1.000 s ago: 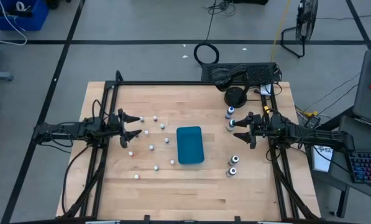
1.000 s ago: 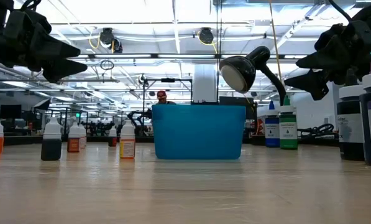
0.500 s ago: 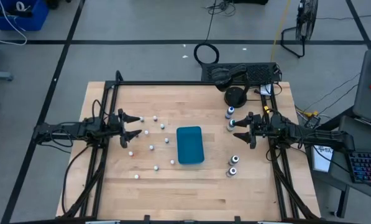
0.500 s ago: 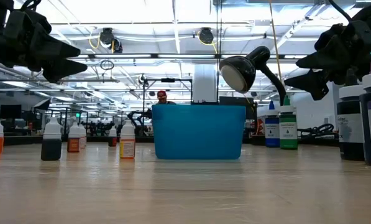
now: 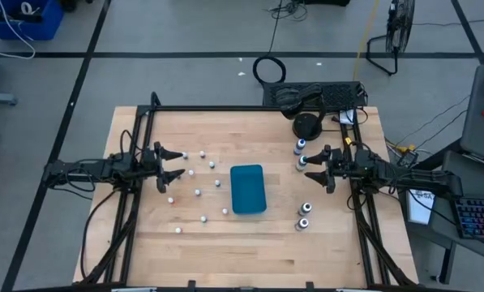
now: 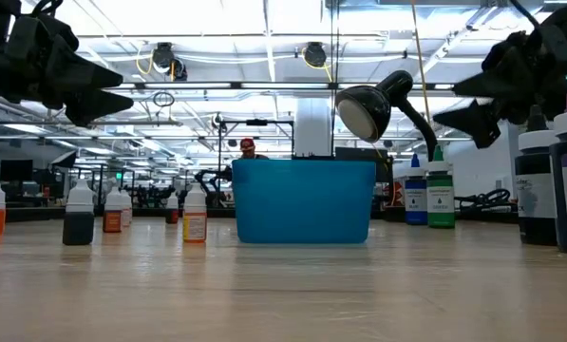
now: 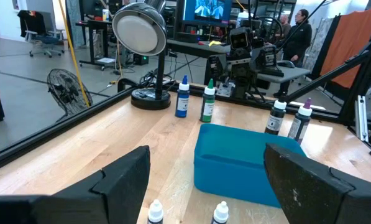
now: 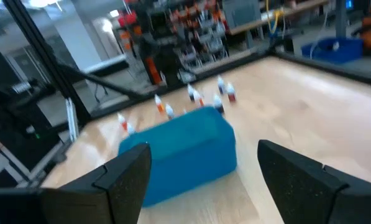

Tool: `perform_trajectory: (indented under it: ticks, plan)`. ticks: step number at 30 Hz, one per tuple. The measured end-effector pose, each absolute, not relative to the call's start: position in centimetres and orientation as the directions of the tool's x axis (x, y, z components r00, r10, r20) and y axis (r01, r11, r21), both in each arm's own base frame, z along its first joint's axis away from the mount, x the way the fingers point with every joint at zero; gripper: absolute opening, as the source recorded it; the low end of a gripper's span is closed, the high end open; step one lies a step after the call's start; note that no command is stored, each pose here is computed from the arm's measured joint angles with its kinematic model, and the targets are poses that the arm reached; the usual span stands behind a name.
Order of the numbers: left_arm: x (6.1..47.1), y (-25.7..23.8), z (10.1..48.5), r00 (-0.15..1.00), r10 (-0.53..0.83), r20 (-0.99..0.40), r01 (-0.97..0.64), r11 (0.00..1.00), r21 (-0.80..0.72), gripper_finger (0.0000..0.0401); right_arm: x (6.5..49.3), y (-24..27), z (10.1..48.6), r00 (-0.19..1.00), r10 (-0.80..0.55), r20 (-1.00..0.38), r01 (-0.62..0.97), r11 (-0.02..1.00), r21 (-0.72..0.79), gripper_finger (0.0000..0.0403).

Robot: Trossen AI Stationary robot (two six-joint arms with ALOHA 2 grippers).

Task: Pick & Place food coloring
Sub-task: Put the large blue food coloring bottle into the blue container

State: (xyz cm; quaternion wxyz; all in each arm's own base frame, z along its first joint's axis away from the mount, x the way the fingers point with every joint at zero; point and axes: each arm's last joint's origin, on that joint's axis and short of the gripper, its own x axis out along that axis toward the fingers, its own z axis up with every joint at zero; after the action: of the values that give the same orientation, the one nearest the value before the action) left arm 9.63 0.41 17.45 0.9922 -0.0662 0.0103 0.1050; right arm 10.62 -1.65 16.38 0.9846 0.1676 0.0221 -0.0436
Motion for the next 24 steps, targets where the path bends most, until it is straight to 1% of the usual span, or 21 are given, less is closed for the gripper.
perform_trajectory:
  ticks: [5,13,19,21,24]
  plan:
    - [9.6,0.4,17.4,0.978,0.207,-0.035,-0.21,0.969,-0.129,0.0308,10.6,-1.6,17.4,0.996,-0.077,0.043,0.059,0.946,0.318,0.0283]
    - [9.6,0.4,17.4,0.978,0.207,-0.035,-0.21,0.969,-0.129,0.0308,10.6,-1.7,17.7,0.993,-0.08,0.081,0.05,0.946,0.321,0.0283]
    - [9.6,0.4,17.4,0.978,0.207,-0.035,-0.21,0.969,-0.129,0.0308,10.4,-1.6,18.9,0.976,-0.082,0.199,0.012,0.944,0.33,0.0282]
    - [9.6,0.4,17.4,0.978,0.207,-0.034,-0.21,0.969,-0.129,0.0308,10.4,-1.8,19.2,0.964,-0.129,0.233,0.049,0.945,0.323,0.0283]
    - [9.6,0.4,17.4,0.978,0.207,-0.035,-0.21,0.969,-0.129,0.0308,10.3,-2.1,19.1,0.946,-0.235,0.223,0.148,0.926,0.348,0.0283]
